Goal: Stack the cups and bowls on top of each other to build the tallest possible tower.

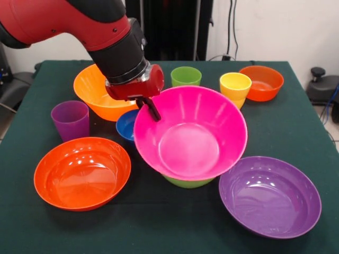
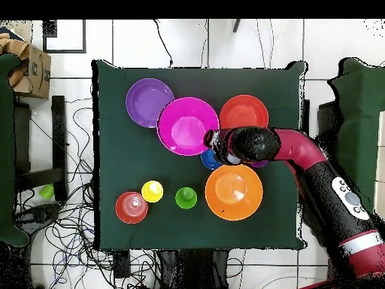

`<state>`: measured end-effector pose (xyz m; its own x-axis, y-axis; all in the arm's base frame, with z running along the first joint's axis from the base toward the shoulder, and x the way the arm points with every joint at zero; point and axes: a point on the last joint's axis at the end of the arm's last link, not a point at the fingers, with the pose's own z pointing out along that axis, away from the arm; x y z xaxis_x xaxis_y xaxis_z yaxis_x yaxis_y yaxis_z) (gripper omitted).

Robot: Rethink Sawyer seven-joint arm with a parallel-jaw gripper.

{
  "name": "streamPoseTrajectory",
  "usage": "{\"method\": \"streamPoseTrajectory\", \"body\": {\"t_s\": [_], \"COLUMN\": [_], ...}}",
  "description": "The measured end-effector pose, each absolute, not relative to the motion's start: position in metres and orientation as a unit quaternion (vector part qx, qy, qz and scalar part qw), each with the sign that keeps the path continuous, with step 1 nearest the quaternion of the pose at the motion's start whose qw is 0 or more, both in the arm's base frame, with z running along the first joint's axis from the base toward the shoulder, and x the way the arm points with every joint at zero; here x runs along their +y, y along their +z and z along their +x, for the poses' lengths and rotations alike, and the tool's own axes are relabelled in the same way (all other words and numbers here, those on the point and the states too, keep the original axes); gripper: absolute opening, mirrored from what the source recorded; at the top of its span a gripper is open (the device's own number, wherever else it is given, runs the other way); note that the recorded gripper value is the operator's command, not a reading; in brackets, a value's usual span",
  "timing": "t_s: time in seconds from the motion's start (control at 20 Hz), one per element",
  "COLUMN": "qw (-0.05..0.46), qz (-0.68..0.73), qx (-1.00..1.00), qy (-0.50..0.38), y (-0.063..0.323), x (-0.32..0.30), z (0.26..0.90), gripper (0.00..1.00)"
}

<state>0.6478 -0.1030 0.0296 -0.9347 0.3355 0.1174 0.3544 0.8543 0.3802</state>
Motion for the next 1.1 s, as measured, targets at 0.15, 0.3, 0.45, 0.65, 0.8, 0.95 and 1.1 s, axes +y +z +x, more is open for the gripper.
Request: {"method": "streamPoseTrajectory", "body": {"t_s": [0.15, 0.3, 0.45, 0.65, 0.8, 0.95, 1.1], "qw": [0.021, 0.020, 0.019, 0.018, 0.018, 0.012, -0.008], "qz": [-0.175, -0.173, -0.171, -0.170, -0.170, -0.168, -0.165], "qx": [-0.965, -0.966, -0.967, -0.967, -0.967, -0.968, -0.969], "qy": [-0.195, -0.192, -0.190, -0.189, -0.189, -0.187, -0.186], "y": [0.027, 0.026, 0.025, 0.025, 0.025, 0.022, 0.016], "x": [-0.105, -0.106, -0.107, -0.107, -0.107, -0.107, -0.106], "z": [0.647, 0.646, 0.646, 0.646, 0.646, 0.646, 0.648], "gripper": [0.00, 0.00, 0.00, 0.00, 0.00, 0.00, 0.00]}}
